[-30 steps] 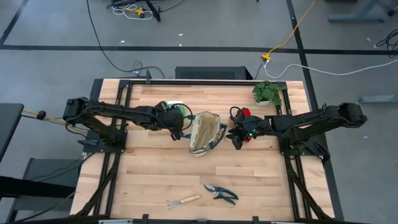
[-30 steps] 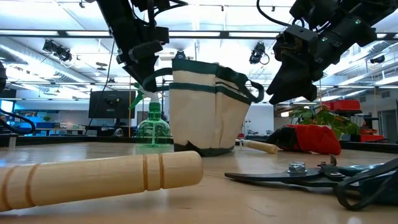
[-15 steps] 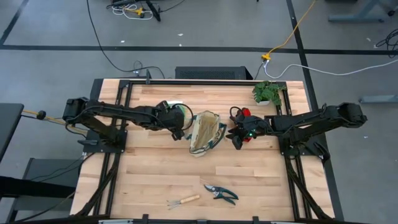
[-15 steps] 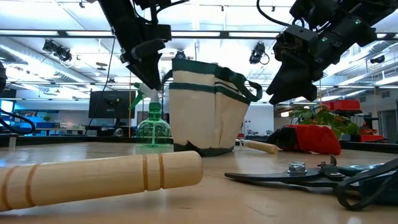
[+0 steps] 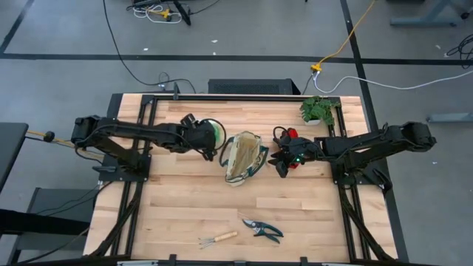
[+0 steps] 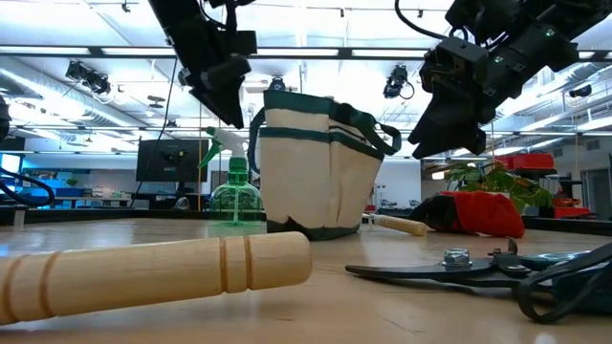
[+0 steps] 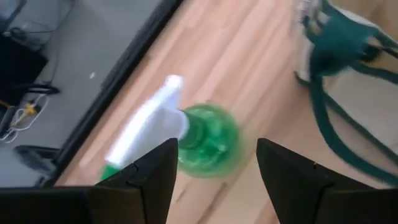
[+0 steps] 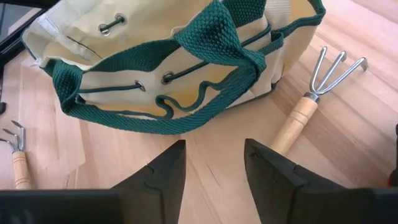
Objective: Pick & Place Garden tools in Gardening bag
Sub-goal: Put the green spray bottle into the brown gardening bag
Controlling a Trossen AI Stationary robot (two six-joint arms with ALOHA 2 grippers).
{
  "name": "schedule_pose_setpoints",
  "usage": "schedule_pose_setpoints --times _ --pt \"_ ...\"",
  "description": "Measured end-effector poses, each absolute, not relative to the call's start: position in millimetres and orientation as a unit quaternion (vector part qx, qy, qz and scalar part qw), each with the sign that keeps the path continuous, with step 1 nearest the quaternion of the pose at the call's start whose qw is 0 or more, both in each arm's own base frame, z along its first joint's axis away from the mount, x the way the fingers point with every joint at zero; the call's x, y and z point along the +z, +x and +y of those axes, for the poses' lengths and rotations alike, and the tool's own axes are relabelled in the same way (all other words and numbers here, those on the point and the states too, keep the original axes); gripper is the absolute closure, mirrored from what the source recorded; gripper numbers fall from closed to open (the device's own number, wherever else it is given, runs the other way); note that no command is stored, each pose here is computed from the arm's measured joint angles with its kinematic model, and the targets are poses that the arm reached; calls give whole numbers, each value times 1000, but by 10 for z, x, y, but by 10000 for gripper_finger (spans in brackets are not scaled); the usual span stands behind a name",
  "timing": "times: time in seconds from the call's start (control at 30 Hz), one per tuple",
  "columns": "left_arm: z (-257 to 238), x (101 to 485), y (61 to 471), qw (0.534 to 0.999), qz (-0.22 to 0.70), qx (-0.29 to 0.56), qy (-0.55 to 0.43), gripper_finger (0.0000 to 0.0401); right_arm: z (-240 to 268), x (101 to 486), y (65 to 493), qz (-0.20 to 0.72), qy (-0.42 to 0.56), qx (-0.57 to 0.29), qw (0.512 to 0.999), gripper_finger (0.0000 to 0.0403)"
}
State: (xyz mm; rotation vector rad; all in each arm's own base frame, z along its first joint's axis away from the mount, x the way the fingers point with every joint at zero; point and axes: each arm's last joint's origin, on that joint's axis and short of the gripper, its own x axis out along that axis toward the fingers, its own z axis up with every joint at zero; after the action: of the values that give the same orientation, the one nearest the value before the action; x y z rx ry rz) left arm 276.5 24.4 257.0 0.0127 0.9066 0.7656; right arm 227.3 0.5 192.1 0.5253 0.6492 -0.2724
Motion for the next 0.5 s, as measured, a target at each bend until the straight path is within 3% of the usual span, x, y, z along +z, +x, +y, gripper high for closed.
schedule_pose_setpoints --times 0.5 --pt "513 2622 2574 796 452 402 -21 174 6 1920 2272 317 244 -129 908 238"
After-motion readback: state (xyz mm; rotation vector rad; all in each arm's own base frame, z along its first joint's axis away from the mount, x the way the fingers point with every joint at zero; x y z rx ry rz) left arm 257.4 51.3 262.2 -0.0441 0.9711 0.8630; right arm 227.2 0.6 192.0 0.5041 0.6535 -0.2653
